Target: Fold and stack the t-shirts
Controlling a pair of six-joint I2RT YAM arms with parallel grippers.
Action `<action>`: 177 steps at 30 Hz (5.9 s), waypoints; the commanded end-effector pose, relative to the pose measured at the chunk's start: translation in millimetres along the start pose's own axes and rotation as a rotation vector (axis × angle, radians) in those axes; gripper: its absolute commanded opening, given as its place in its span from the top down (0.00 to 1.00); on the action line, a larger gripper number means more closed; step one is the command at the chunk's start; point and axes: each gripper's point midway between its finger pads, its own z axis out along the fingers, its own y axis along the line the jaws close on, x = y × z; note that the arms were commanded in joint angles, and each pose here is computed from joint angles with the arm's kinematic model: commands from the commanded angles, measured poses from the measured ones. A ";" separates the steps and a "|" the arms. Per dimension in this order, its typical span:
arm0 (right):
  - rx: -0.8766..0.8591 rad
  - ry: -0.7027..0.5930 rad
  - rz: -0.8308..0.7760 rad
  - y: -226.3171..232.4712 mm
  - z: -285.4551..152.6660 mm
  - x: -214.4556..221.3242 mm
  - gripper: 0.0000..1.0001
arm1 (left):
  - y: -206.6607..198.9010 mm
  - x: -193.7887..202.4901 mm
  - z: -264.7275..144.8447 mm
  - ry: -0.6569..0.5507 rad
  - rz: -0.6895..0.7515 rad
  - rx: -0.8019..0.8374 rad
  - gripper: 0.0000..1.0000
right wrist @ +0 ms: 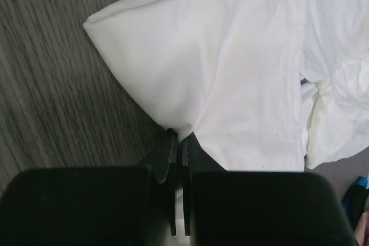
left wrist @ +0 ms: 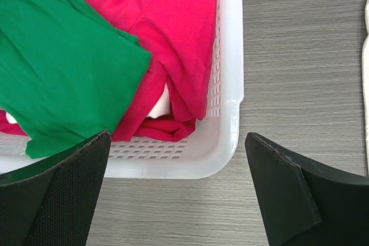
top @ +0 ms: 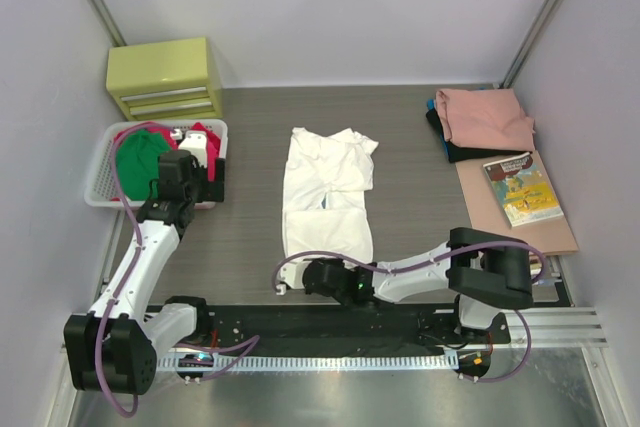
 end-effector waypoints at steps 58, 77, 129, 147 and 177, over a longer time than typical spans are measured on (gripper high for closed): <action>0.408 0.004 0.099 -370.4 89.8 7.2 0.99 | -26.6 35.3 4.4 0.059 0.053 0.157 0.00; 0.529 0.125 0.166 -372.4 89.0 54.4 0.00 | -40.1 44.8 4.2 0.093 0.047 0.232 0.00; -0.096 0.050 0.886 -257.4 85.6 29.6 0.99 | -126.7 -42.0 3.2 -0.040 0.148 0.421 1.00; 0.230 0.202 0.876 -367.4 76.1 143.9 0.99 | -127.6 -23.2 -0.7 -0.013 0.161 0.443 1.00; 0.247 0.115 0.753 -330.6 77.3 75.9 0.99 | -124.2 -11.2 -2.9 -0.002 0.183 0.438 1.00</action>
